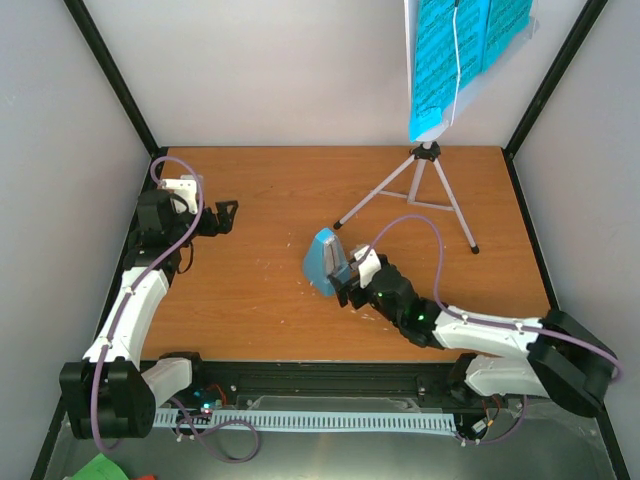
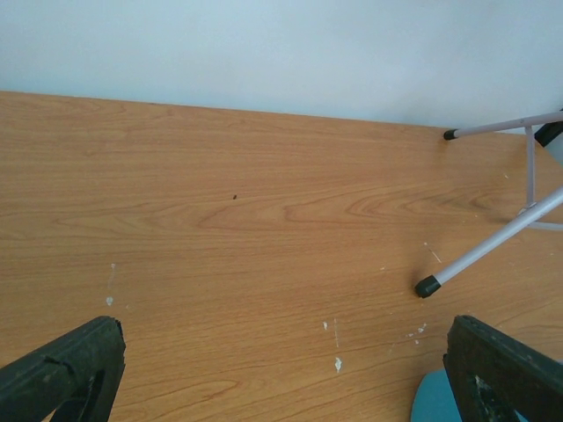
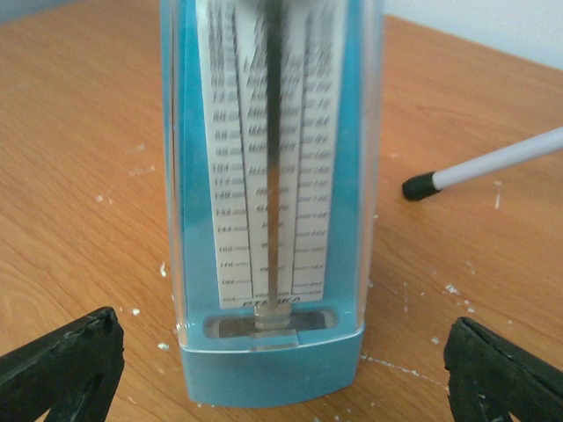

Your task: Pack up the instrument practice props

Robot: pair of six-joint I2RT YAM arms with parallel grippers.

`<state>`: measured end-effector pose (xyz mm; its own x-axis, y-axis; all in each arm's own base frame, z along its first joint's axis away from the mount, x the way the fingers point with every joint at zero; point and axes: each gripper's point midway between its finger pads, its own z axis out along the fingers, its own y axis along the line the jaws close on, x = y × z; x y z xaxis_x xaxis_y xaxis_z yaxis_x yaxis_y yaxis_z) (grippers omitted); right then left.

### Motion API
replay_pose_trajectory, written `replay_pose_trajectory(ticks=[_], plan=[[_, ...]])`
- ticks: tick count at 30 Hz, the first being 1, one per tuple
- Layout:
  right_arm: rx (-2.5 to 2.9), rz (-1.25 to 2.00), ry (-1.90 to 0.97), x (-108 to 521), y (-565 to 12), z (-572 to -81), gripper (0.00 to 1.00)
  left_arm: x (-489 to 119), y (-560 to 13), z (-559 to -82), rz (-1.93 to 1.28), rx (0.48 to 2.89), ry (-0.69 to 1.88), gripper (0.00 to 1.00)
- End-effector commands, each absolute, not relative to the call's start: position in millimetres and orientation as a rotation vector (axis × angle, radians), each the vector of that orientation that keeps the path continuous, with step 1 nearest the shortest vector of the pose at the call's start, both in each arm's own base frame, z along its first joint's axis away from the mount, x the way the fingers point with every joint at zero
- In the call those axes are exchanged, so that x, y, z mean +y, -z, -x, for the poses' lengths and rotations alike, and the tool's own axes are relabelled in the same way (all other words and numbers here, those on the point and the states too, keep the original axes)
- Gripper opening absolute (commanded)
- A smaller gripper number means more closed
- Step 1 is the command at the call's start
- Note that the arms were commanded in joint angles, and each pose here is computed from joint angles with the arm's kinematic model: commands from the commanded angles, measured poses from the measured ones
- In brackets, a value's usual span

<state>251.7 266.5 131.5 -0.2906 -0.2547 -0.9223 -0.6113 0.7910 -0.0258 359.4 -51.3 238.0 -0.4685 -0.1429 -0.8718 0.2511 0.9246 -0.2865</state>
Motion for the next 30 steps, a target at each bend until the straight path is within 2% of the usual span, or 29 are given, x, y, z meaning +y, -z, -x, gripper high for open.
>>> replay_pose_trajectory(ticks=[1,9,13,18,27,30], plan=[[1.890,0.543,-0.408,241.7,-135.7,-247.9,1.00,-66.0,-245.7,-357.8,-0.177,1.966,0.507,0.99],[1.965,0.277,-0.488,172.0,-145.4,-258.7,1.00,-184.8,-265.6,-315.9,-0.435,1.951,0.922,0.99],[1.945,0.136,-0.523,136.4,-158.5,-260.7,1.00,-244.7,-280.5,-293.6,-0.582,1.942,1.000,0.99],[1.902,0.055,-0.558,119.3,-171.8,-257.8,1.00,-279.2,-235.0,-301.2,-0.683,2.120,0.836,0.99],[1.914,0.008,-0.608,118.2,-162.1,-251.2,1.00,-304.3,-205.6,-292.9,-0.824,2.168,0.704,0.99],[1.915,-0.006,-0.617,118.4,-158.3,-252.0,1.00,-304.9,-204.6,-290.2,-0.837,2.151,0.678,0.94]])
